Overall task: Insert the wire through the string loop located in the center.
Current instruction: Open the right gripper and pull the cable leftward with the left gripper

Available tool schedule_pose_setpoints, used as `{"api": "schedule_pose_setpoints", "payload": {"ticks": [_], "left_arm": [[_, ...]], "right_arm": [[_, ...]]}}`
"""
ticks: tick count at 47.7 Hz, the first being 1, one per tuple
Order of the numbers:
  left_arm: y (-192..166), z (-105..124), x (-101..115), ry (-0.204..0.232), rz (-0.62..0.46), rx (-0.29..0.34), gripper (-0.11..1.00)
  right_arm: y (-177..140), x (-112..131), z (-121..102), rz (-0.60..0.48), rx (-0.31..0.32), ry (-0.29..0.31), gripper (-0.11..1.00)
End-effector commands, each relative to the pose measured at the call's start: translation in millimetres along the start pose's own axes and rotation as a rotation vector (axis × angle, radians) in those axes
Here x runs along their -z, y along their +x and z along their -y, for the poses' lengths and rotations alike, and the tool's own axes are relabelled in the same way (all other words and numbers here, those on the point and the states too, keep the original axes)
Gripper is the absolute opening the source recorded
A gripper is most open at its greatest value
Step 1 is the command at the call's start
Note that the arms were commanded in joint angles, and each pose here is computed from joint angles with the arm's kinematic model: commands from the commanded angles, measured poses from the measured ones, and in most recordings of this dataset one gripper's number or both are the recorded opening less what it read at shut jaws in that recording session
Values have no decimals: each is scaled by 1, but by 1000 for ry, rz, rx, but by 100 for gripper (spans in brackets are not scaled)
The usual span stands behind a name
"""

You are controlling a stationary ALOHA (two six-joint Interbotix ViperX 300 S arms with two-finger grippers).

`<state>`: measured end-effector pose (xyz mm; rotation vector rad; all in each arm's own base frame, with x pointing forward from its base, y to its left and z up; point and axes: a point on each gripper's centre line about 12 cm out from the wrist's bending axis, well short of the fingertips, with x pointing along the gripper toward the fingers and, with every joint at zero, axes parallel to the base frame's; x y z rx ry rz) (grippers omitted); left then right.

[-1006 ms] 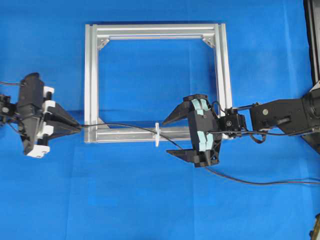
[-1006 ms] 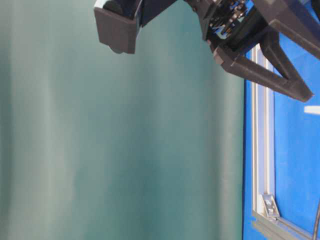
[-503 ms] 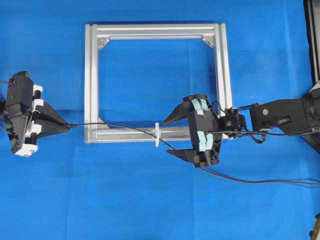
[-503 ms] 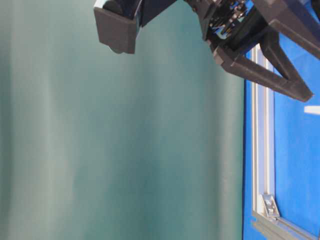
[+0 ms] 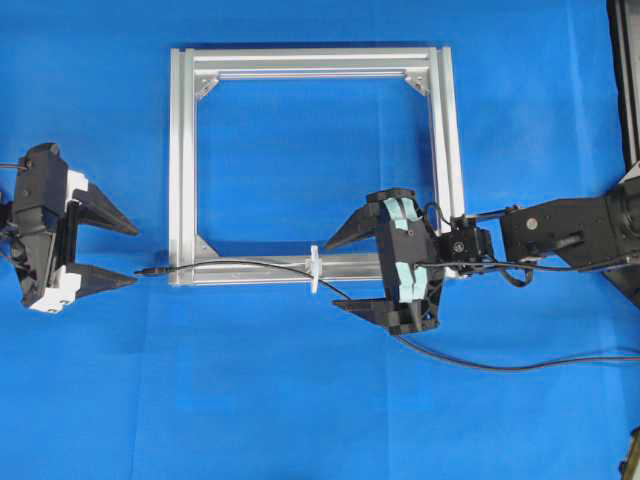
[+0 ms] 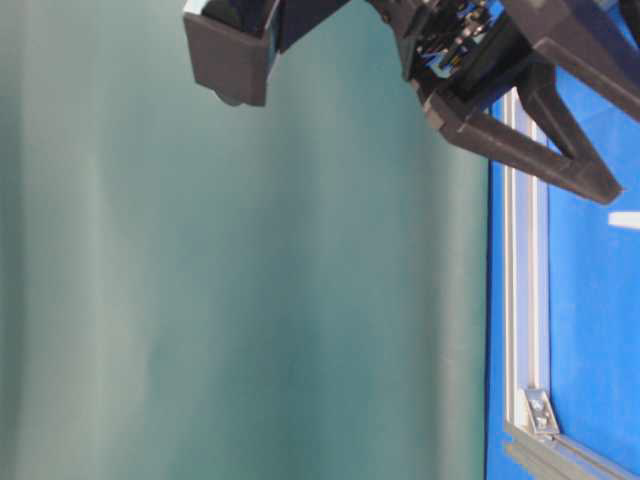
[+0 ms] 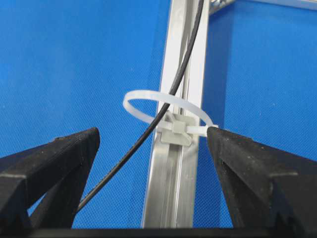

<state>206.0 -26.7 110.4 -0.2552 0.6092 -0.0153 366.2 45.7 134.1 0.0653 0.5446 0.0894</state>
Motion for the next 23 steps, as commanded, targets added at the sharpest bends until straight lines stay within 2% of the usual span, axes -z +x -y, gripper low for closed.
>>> {"api": "schedule_pose_setpoints", "payload": {"ticks": [1, 5, 14, 23], "left_arm": [[1, 2, -6, 2, 18, 5, 87], [1, 1, -6, -1, 20, 4, 83], [0, 4, -13, -2, 40, 11, 83], [0, 10, -32, -3, 71, 24, 83]], "right_arm": [[-6, -12, -2, 38, -6, 2, 94], [-6, -14, -2, 38, -6, 3, 94], [-9, -18, -3, 33, -6, 2, 94], [-22, -31, -4, 48, -9, 1, 94]]}}
